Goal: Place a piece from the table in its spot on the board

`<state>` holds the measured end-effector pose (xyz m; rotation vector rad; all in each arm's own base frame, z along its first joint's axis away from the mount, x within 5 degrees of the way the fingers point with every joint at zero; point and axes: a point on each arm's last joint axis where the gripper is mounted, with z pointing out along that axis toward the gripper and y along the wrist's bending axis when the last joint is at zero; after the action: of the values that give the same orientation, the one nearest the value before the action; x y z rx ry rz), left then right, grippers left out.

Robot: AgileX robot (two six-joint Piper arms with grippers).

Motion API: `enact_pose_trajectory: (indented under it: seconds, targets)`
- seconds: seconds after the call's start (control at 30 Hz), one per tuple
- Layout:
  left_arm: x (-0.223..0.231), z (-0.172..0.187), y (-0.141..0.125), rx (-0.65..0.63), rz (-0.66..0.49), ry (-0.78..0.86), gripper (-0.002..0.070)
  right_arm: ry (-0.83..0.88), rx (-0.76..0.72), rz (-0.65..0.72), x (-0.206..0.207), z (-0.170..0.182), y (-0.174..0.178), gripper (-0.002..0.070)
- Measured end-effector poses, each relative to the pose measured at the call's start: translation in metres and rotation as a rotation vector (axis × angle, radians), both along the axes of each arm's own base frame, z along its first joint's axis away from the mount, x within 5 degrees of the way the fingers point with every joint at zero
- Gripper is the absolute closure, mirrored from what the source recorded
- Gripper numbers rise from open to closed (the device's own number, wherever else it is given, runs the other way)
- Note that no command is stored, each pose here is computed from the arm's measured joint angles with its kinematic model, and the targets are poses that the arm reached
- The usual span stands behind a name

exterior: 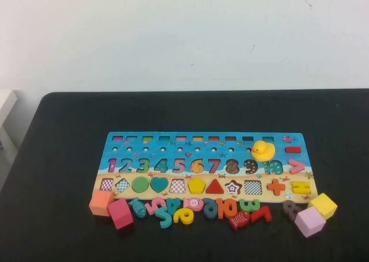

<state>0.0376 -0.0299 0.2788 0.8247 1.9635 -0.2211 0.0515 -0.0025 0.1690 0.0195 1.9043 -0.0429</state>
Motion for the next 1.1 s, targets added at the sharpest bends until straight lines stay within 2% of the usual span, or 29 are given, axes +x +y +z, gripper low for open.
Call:
enact_pose_trajectory:
  seconds: [0.13, 0.23, 0.43, 0.6, 0.8, 1.1]
  targets:
    - [0.002, -0.020, 0.006, -0.122, 0.134, -0.211, 0.0676, 0.000, 0.000, 0.000, 0.000, 0.000, 0.000, 0.0657]
    - [0.001, -0.039, 0.012, -0.151, 0.240, -0.310, 0.0676, 0.000, 0.000, 0.000, 0.000, 0.000, 0.000, 0.0657]
    - [0.008, -0.073, 0.018, -0.120, 0.393, -0.268, 0.0676, 0.000, 0.000, 0.000, 0.000, 0.000, 0.000, 0.0657]
    - [0.011, -0.092, 0.021, -0.167, 0.486, -0.198, 0.0676, 0.000, 0.000, 0.000, 0.000, 0.000, 0.000, 0.0657]
    - [0.016, -0.099, 0.023, -0.232, 0.527, -0.257, 0.0676, 0.000, 0.000, 0.000, 0.000, 0.000, 0.000, 0.0657]
    - [0.015, -0.102, 0.023, -0.225, 0.528, -0.232, 0.0676, 0.000, 0.000, 0.000, 0.000, 0.000, 0.000, 0.0657]
